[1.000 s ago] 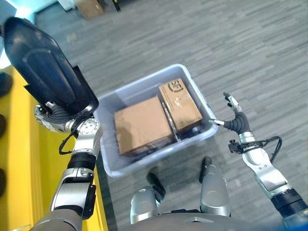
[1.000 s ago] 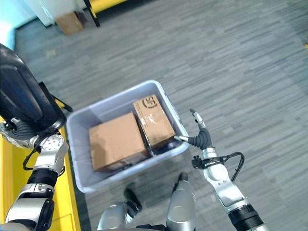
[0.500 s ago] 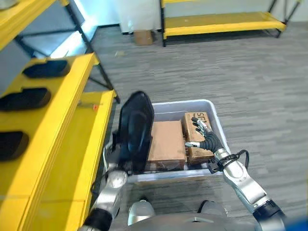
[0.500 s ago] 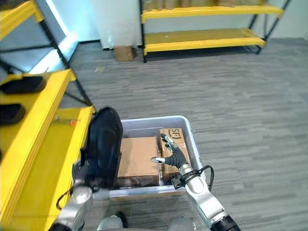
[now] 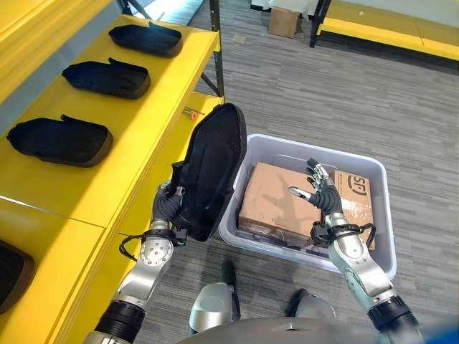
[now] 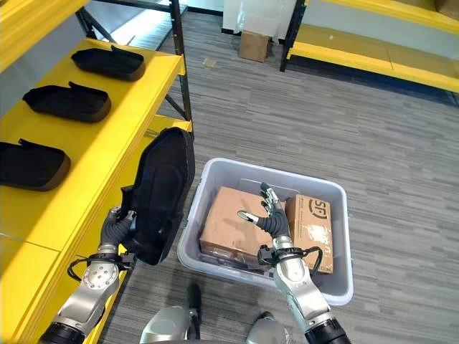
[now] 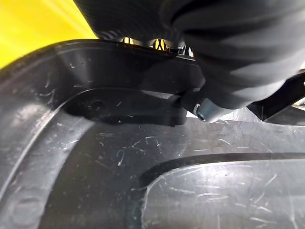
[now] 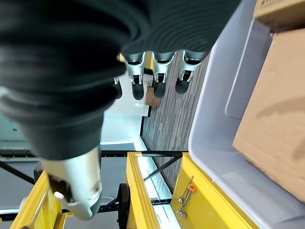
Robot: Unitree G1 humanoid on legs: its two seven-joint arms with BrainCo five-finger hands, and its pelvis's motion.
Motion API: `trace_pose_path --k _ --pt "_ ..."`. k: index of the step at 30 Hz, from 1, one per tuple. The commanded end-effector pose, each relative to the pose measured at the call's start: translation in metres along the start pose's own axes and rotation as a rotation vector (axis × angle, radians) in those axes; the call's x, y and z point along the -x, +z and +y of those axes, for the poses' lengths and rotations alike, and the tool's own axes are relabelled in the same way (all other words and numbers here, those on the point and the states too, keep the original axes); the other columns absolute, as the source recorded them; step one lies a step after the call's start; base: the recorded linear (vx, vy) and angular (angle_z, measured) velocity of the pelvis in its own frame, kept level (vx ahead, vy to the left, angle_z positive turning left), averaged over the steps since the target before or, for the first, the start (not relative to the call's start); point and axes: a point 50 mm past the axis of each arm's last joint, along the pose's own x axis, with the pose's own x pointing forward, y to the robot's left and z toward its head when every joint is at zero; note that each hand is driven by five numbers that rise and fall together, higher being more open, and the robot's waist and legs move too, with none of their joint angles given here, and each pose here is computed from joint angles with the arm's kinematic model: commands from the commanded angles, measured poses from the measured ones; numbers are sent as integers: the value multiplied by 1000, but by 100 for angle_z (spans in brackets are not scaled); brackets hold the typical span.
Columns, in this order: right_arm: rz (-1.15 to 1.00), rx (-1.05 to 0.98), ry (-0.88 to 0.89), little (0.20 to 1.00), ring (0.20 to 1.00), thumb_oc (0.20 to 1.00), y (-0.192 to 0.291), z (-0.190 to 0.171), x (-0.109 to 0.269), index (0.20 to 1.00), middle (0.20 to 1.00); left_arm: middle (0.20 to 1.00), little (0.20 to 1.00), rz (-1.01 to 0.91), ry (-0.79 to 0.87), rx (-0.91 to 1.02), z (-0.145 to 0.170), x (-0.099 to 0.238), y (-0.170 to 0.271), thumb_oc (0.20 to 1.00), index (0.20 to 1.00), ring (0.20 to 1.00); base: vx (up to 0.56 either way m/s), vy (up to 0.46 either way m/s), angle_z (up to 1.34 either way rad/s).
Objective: Move parts from the plastic box to the shelf.
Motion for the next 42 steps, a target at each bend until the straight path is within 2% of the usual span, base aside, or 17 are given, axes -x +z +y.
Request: trace_pose_path --k 1,6,10,20,24,30,42 --pt "-122 12 -29 1000 1000 1000 14 -17 2 1000 1000 200 200 -116 -36 54 -12 4 17 200 200 200 40 -136 77" --pt "-87 1 -55 1000 1000 1000 5 -21 2 1000 1000 200 200 -61 -43 64 -22 14 4 200 200 200 -35 -179 74" --pt "-86 15 -76 1000 1000 1000 3 -26 3 1000 1000 200 200 -88 -23 66 -15 20 5 200 200 200 -164 -136 28" --pt "-47 8 -137 1000 1000 1000 -3 -35 11 1000 1000 200 200 -166 -66 54 -20 8 25 200 200 200 -128 -20 79" --pt "-61 19 -107 1000 1000 1000 1 -38 12 1000 1000 200 200 -167 -83 49 -17 11 28 200 200 200 -137 79 51" --pt "-120 73 -61 1000 1000 1000 11 -36 9 1000 1000 200 200 -189 -66 35 -11 10 30 200 200 200 -135 306 48" --pt "-139 -3 20 1000 1000 1000 19 -4 1 1000 1000 200 200 -246 -15 -28 -4 12 37 200 200 200 -145 364 70"
